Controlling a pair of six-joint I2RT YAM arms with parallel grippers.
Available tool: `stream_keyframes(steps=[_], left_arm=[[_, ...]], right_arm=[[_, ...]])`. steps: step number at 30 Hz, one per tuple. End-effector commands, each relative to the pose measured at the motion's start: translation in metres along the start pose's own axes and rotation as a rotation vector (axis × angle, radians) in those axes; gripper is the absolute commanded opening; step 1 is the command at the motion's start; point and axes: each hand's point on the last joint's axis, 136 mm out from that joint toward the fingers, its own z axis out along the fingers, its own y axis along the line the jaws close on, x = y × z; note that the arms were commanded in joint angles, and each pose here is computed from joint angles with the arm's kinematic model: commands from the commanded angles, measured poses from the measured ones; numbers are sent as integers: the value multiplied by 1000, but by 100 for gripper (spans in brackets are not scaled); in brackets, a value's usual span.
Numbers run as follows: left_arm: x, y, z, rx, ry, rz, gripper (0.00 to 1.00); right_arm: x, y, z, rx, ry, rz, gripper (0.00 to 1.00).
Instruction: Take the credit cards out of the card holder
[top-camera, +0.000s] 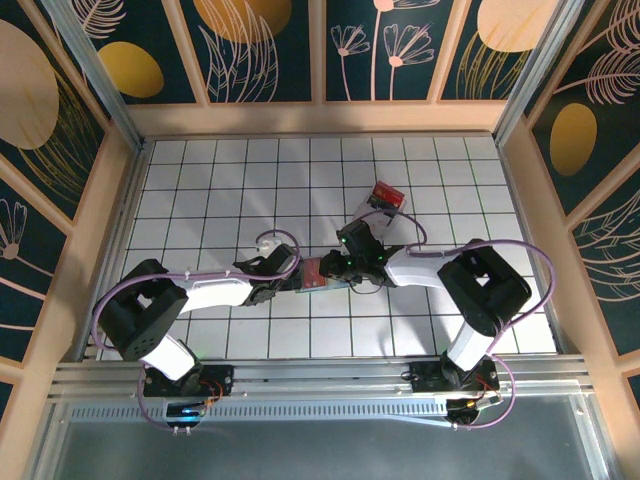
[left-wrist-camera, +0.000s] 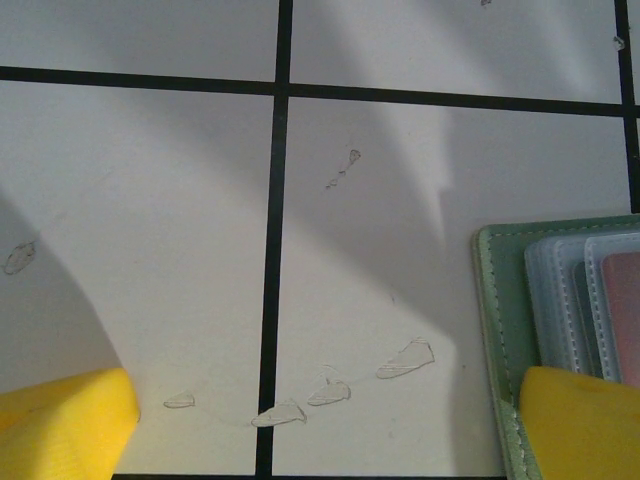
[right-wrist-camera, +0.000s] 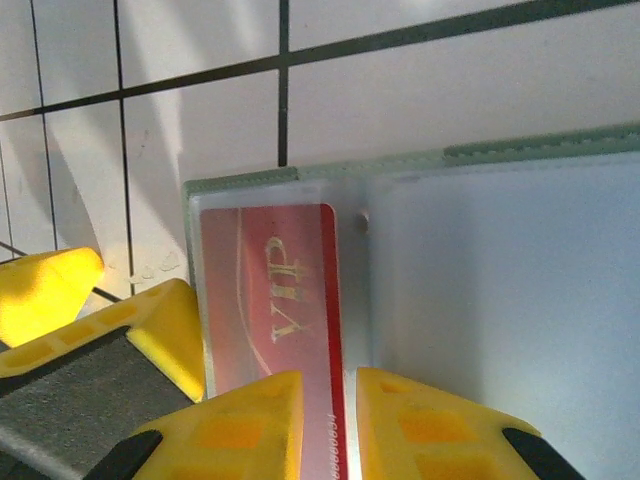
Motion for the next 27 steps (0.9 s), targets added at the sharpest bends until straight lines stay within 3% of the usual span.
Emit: stream_keyframes(steps=[1, 15, 22, 27], left_arm=[[7, 20, 10, -78, 29, 14, 99], [10, 19, 13, -79, 41, 22, 99], [10, 22, 12, -87, 41, 26, 99], [10, 22, 12, -91, 42, 29, 99]], right_arm=[[1, -4, 4, -6, 3, 20, 22], [2, 12, 6, -95, 30, 22, 22], [4, -16, 10, 49, 38, 72, 23], [11, -21, 16, 60, 65, 86, 24]])
